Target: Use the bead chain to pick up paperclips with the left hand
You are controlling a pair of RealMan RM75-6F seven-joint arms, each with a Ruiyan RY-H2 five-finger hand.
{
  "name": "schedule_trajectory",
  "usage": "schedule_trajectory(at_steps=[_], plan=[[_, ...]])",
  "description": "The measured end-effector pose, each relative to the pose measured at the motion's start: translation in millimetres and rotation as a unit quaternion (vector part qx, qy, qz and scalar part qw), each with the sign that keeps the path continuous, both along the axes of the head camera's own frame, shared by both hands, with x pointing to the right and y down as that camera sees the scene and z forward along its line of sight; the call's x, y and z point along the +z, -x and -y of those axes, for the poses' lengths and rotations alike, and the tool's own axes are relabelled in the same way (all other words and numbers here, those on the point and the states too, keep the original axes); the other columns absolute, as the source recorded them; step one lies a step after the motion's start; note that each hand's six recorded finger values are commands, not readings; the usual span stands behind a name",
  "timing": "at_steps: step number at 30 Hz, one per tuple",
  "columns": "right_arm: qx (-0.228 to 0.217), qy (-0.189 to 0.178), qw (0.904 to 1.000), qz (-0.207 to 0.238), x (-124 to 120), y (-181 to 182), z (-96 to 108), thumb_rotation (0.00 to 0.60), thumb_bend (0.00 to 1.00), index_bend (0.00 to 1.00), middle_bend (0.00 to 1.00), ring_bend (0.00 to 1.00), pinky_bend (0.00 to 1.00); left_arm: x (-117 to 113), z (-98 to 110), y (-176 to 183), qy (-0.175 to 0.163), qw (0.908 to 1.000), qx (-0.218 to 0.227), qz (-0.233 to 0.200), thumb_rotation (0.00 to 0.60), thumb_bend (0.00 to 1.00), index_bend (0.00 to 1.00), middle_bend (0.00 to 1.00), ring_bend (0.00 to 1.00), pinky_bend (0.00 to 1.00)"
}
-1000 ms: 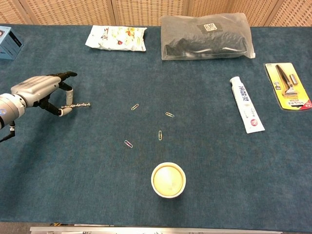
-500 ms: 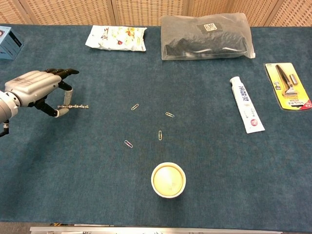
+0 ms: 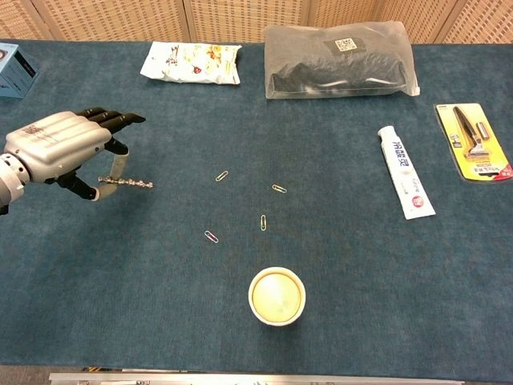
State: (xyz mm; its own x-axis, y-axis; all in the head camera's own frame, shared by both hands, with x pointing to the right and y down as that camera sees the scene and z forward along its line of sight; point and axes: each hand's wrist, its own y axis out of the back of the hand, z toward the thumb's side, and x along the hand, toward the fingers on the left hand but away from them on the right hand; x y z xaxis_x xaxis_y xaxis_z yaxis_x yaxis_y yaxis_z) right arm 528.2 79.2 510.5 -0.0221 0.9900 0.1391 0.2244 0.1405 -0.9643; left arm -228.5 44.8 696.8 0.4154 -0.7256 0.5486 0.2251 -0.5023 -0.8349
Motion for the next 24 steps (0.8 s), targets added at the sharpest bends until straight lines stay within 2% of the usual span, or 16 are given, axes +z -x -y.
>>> schedule_trajectory(at_steps=[14, 24], plan=[[0.004, -0.032, 0.9992, 0.023, -20.9, -9.2, -11.7, 0.6, 0.63, 0.44, 0.36, 0.2, 0.33, -14.6, -19.6, -30.5, -0.025, 0.9966, 0.073, 0.029, 0.6, 0.35, 0.62, 0.0, 0.0, 0.05], [0.015, -0.051, 0.9979, 0.036, -33.8, -19.9, -18.1, 0.6, 0.63, 0.44, 0.35, 0.2, 0.33, -19.9, -33.0, -50.9, -0.036, 0.9929, 0.108, 0.034, 0.6, 0.35, 0.62, 0.0, 0.0, 0.05]])
